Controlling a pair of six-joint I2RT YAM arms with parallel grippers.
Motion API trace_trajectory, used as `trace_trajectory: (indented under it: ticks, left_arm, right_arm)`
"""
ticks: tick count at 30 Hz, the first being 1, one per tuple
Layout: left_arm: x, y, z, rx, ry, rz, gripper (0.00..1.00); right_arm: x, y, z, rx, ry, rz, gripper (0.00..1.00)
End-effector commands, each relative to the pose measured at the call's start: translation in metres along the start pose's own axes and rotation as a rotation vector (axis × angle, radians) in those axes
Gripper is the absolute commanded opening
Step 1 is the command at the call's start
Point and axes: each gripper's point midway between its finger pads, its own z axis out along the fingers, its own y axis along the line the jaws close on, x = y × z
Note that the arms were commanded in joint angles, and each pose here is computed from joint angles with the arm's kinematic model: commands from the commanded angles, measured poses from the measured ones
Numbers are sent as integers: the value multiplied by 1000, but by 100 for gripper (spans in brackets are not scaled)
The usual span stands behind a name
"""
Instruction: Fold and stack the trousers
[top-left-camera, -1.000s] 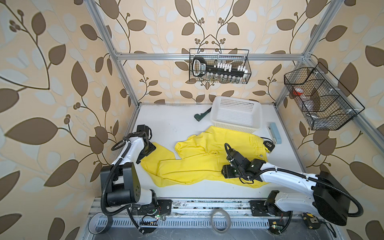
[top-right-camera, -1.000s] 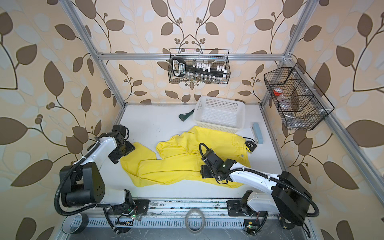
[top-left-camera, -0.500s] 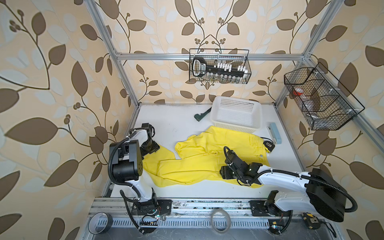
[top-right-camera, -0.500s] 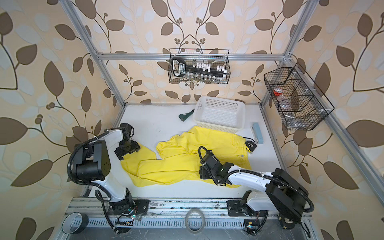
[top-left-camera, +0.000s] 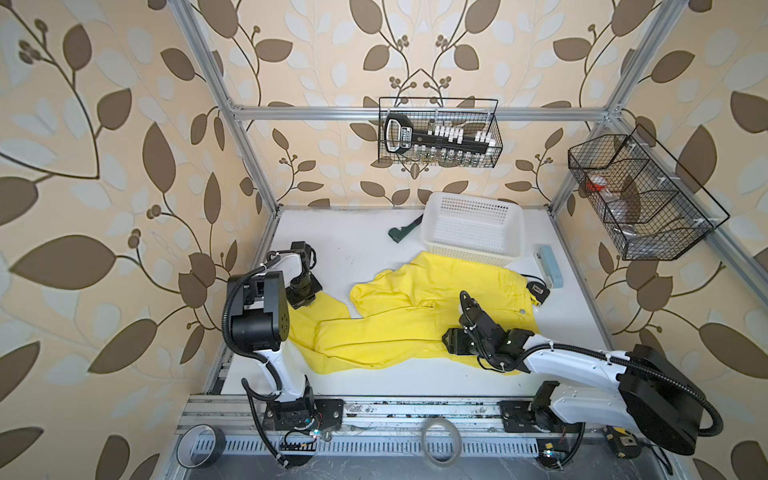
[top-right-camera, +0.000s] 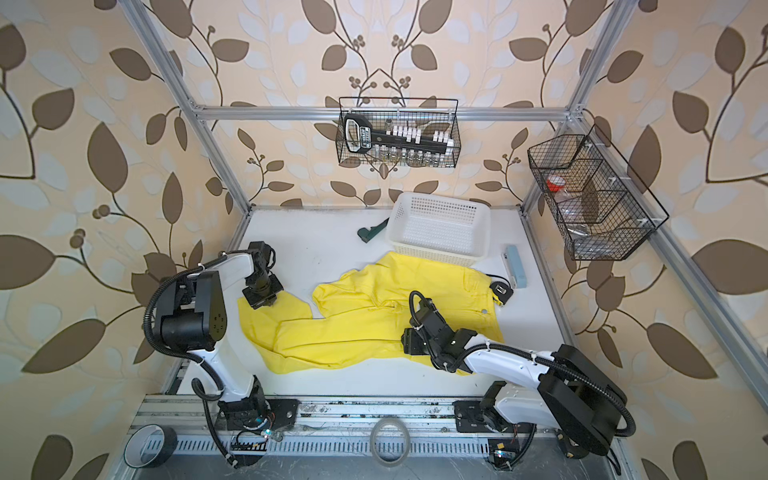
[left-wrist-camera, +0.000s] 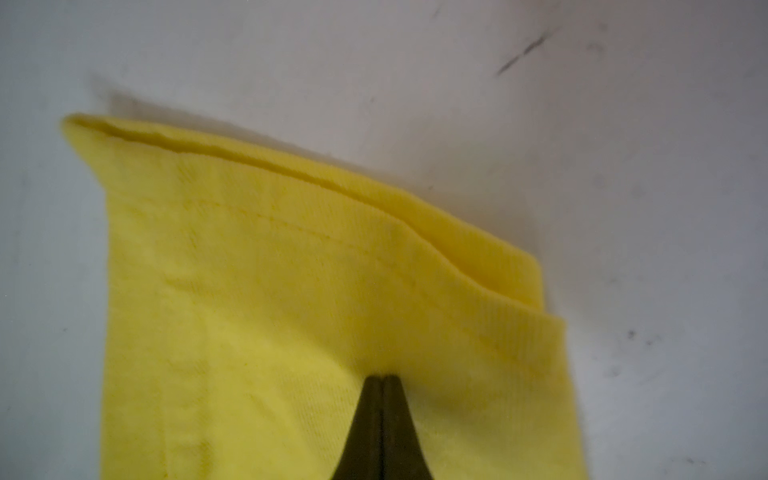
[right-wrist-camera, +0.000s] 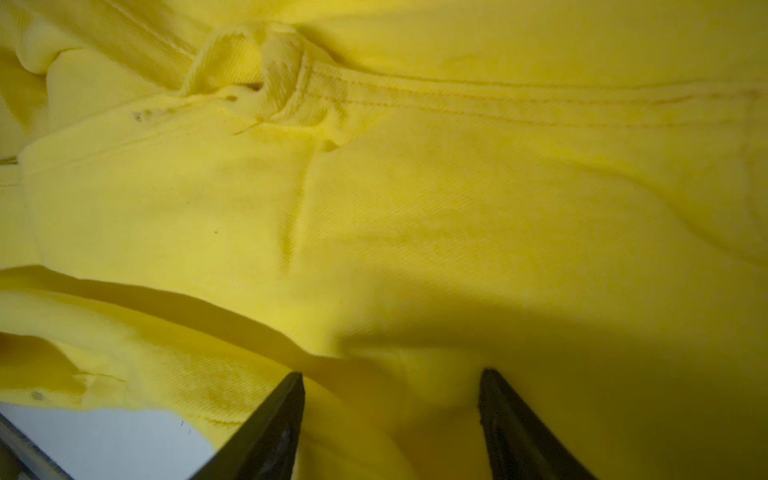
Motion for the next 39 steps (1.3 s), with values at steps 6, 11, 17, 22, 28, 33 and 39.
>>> trace_trajectory:
  ticks: [6,11,17,22,28,33,39]
  left_arm:
    - [2,24,-7,-95,-8,7,0]
    - [-5,0,-50,39,-67,-21,12]
    - [6,-30,-69,81,-79,6,65]
    - [11,-46,-45,53,-34,7,68]
    - [16,-41,-22,-19,-8,-11,60]
    - [13,-33,-18,-62,-26,-21,15]
    - [-21,-8,-76,-112,-200,-73,0]
  right_arm:
    - [42,-61,-1,166,125,41,68]
    - [41,-61,-3,159,122,46,68]
    - [41,-59,-1,147,124,49,68]
    - [39,-56,0,139,122,50,68]
    - [41,-57,-1,139,125,51,68]
    - [41,-59,-1,146,126,53,68]
    - [44,-67,1,179,137,51,68]
